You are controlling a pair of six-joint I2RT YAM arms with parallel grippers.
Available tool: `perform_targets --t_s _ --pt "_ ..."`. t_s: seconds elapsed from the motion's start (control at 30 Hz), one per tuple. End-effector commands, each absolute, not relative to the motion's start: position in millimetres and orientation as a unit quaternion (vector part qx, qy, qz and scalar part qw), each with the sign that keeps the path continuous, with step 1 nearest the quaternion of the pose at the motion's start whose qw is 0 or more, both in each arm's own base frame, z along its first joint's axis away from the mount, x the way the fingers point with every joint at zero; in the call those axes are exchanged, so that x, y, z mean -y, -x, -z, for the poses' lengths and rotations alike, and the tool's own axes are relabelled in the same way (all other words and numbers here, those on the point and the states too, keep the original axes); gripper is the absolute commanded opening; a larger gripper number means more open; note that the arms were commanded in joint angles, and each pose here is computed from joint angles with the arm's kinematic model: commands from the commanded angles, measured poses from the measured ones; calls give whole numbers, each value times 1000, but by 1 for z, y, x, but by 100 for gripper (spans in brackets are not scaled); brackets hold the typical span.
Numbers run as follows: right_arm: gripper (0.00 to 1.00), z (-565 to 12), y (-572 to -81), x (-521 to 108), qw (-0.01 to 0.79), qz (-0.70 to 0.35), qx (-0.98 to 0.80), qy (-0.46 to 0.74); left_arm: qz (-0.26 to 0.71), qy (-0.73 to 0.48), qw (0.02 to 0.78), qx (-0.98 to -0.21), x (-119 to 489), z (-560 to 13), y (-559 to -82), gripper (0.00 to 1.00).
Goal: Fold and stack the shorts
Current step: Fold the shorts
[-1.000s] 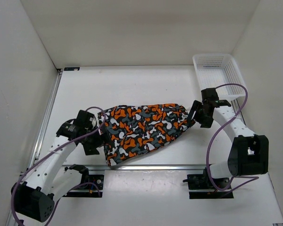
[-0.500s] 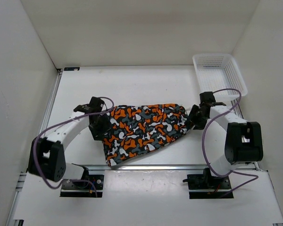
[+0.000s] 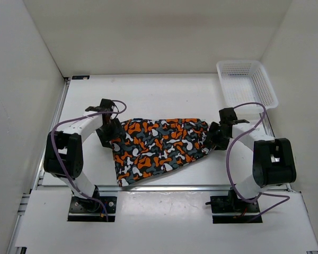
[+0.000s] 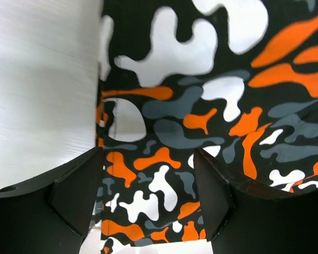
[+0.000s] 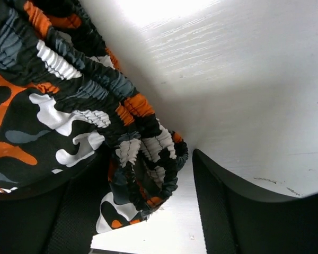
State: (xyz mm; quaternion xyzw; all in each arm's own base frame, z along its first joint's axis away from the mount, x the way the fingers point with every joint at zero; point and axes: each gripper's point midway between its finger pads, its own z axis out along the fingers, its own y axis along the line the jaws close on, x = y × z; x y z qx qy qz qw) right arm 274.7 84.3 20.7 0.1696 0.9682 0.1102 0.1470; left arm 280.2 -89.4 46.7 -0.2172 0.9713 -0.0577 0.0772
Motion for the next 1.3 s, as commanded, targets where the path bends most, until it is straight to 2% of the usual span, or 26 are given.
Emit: perform_targets --t_s 0.0,0.1,0.13,0.2,0.27,0.33,0.47,0.53,0.57,0.6,0.67,0.87,1.0,1.27 --pt "60 -9 -272 -84 132 -104 -970 -174 68 206 102 -971 84 -59 -293 79" --pt "42 -10 -286 -82 142 -96 -969 -180 71 212 102 -969 79 -60 -295 79" --pt "33 -10 -289 -83 143 -97 -968 -180 69 212 97 -970 79 -57 -291 79" --pt "28 -10 -297 -79 149 -85 -968 -182 68 208 97 -971 78 -57 -289 79" --pt "18 -8 -299 -79 147 -83 -970 -177 75 211 99 -970 78 -60 -290 79" --pt "0 -9 -303 -80 149 -84 -969 -177 75 207 100 -970 77 -60 -289 79" --pt "0 -28 -301 -70 175 -65 -966 -181 85 201 101 -971 80 -63 -289 76" --pt "0 -42 -300 -61 196 -45 -963 -179 93 194 104 -971 82 -66 -289 67" --pt "0 -52 -294 -56 207 -39 -961 -180 92 188 99 -973 85 -64 -285 58" --pt "0 -59 -292 -51 217 -30 -960 -176 93 188 103 -972 86 -66 -286 34" --pt "0 -77 -286 -43 239 -15 -955 -173 93 182 97 -974 92 -63 -280 10" --pt "0 -118 -295 -26 294 20 -940 -169 126 176 64 -974 122 -43 -277 10" --pt "0 -133 -309 -28 312 14 -935 -170 123 151 56 -979 139 -27 -296 10" --pt "0 -186 -335 -73 368 -16 -923 -113 139 135 48 -980 159 -19 -324 10"
